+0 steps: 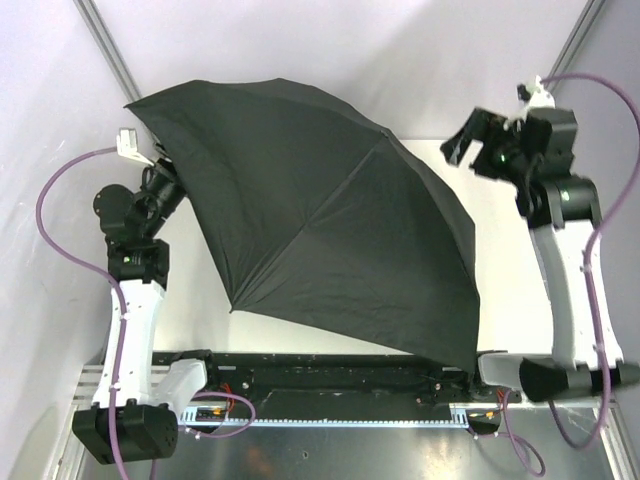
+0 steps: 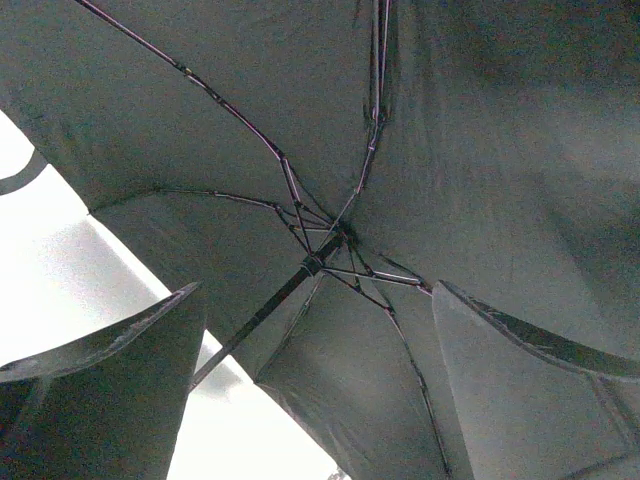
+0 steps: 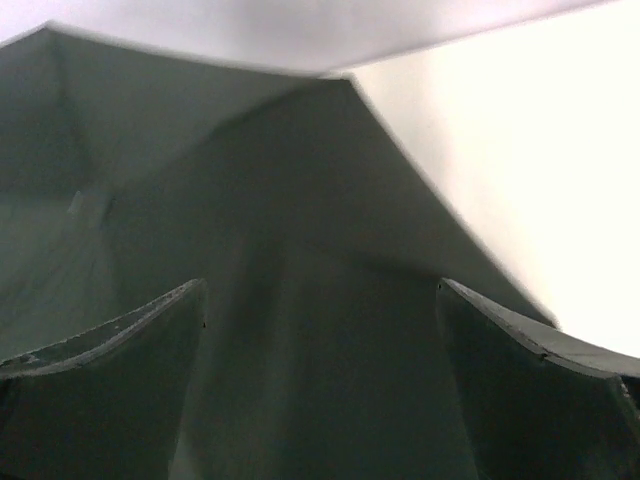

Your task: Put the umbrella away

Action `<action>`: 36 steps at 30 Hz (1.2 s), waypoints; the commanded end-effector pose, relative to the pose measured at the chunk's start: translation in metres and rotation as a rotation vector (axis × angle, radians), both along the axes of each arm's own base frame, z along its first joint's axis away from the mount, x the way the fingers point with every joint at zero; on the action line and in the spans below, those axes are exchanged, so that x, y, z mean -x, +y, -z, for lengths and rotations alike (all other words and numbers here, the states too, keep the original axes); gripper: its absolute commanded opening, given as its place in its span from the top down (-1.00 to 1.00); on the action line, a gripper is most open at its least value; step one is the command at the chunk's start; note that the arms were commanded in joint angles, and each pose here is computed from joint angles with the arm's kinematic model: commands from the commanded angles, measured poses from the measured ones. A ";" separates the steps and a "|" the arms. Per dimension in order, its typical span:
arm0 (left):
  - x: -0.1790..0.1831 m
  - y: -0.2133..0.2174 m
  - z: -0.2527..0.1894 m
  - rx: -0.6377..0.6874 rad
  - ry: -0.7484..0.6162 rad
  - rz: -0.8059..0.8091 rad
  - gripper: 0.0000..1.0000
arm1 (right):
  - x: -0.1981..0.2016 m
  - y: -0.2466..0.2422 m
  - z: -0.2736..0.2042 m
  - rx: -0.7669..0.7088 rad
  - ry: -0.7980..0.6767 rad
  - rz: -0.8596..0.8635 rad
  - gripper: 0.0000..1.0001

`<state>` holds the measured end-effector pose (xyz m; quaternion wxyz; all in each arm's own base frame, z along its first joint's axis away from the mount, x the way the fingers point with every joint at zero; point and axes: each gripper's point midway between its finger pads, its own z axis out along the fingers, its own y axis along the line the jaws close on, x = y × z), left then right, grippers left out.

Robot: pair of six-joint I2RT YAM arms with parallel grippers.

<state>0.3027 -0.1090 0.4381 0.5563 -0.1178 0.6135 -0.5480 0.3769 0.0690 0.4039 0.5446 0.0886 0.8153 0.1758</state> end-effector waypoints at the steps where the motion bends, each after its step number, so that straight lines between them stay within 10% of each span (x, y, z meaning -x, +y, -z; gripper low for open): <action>1: -0.007 -0.003 -0.007 -0.007 -0.043 0.002 -0.96 | 0.078 0.026 0.010 -0.087 0.044 -0.108 -0.99; 11: -0.033 -0.021 0.024 -0.066 0.012 0.085 -0.93 | 0.174 0.067 0.035 -0.210 0.085 -0.430 -0.67; 24: -0.008 -0.088 0.157 -0.363 0.077 0.154 -0.76 | 0.097 0.079 0.041 -0.218 -0.025 -0.441 0.12; 31: -0.055 -0.101 0.180 -0.601 0.161 0.075 -0.56 | 0.042 0.010 0.050 -0.118 0.039 -0.191 -0.08; 36: -0.073 -0.093 0.154 -0.692 0.078 -0.006 -0.73 | 0.063 -0.074 0.062 0.017 0.146 0.265 -0.80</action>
